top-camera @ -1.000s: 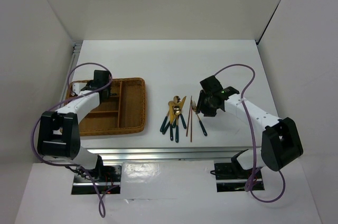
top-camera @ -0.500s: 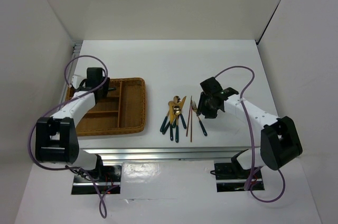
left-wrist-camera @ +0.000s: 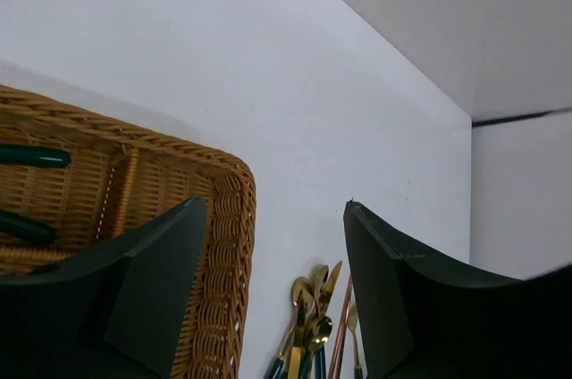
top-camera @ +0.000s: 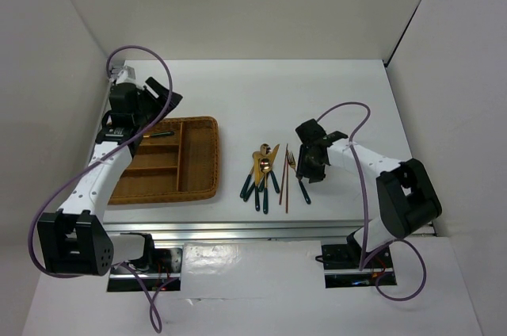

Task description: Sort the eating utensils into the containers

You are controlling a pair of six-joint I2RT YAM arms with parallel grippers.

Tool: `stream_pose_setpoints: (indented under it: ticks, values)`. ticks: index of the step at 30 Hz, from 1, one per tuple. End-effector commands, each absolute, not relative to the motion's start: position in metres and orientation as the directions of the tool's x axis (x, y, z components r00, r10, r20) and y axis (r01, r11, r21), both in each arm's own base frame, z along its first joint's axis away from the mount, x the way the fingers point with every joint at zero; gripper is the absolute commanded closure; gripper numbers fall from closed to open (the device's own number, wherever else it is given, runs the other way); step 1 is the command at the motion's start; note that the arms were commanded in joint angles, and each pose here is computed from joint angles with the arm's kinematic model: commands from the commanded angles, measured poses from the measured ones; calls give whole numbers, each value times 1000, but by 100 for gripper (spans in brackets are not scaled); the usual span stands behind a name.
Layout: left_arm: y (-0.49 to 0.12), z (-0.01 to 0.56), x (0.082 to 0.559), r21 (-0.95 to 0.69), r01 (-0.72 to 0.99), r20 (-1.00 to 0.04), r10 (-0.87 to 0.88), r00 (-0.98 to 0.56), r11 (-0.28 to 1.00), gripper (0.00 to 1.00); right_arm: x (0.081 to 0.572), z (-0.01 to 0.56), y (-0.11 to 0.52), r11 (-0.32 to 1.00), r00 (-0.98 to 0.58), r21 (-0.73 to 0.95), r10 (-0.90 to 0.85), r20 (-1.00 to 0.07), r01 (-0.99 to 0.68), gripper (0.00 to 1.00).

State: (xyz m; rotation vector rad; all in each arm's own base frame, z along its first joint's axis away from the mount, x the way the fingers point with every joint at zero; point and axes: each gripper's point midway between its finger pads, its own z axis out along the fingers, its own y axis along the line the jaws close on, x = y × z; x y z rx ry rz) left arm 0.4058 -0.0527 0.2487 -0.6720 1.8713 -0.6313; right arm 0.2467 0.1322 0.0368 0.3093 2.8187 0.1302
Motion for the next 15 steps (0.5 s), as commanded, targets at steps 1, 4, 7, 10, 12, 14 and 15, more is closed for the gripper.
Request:
stream_pose_setpoints:
  ticks: [1,4,7,10,12,14,15]
  values:
    - [-67,267,395,-636,-23,-703,-591,-395,772,23,264,40,129,980,-918,100,198,-344,173,56]
    - [-70,263,390,-625,-7,-709,-572,-414,780,22,263,36,133,981,-926,109,187,-328,159,57]
    - [-69,257,386,-617,-17,-706,-563,-430,787,22,263,32,137,980,-929,127,187,-319,153,58]
    - [-70,245,380,-605,-22,-698,-544,-465,796,22,264,27,138,981,-934,128,176,-310,143,59]
    - [-72,243,378,-599,-14,-699,-531,-479,801,22,263,25,138,982,-937,123,175,-303,144,61]
    - [-72,243,375,-593,-11,-703,-524,-481,805,22,264,23,138,983,-938,120,166,-304,135,61]
    - [-72,243,375,-593,-11,-703,-524,-481,805,22,264,23,138,984,-938,120,166,-304,135,61]
